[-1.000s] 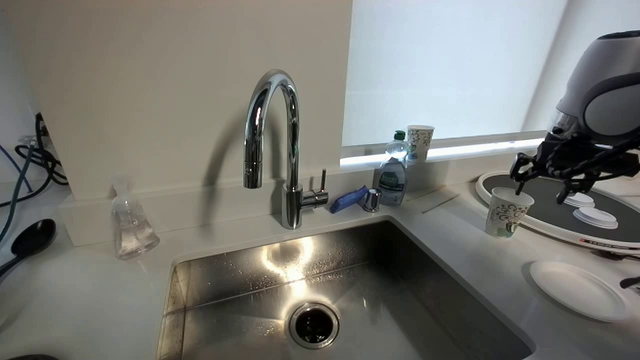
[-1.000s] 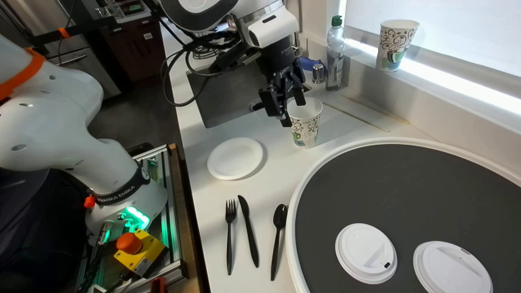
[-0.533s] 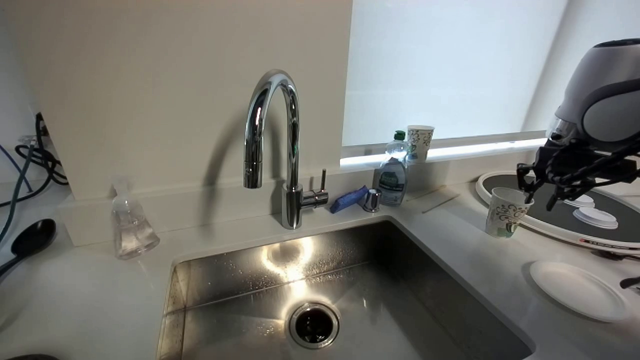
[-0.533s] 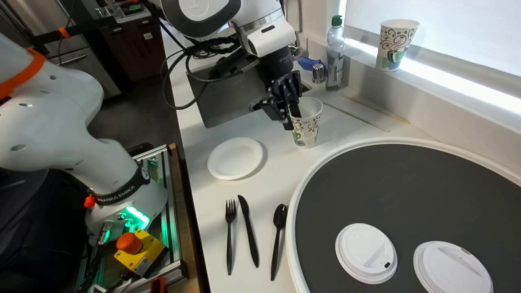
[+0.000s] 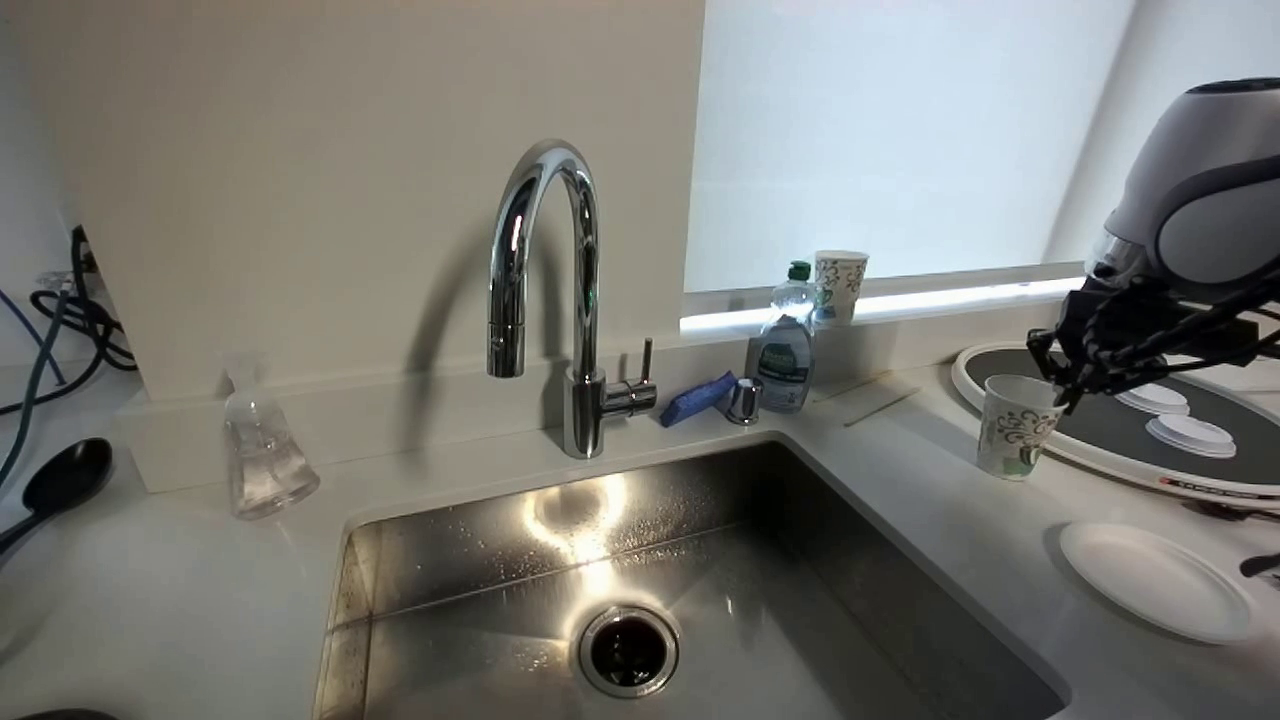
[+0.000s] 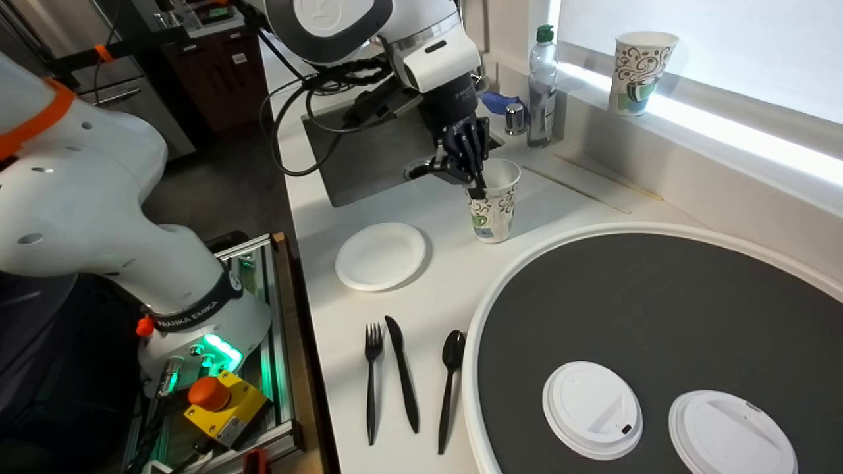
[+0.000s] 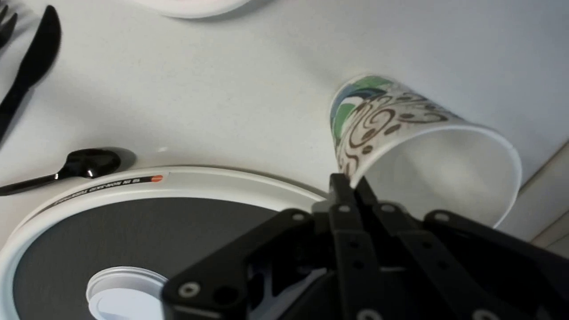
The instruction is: Put the coffee cups on the windowsill.
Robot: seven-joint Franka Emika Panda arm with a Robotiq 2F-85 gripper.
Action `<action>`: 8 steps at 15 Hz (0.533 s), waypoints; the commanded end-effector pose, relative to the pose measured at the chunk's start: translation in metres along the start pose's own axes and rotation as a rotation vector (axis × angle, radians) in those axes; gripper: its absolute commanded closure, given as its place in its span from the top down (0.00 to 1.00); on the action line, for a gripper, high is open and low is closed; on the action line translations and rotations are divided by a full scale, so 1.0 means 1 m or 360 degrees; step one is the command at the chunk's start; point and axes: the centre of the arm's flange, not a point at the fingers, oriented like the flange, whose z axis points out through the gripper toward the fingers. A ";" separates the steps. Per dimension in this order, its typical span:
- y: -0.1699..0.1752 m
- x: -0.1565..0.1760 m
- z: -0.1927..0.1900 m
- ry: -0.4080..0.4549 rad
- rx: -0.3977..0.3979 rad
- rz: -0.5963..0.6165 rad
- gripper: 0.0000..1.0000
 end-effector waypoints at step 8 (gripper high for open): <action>-0.030 0.057 -0.041 0.0130 0.0114 -0.0021 0.01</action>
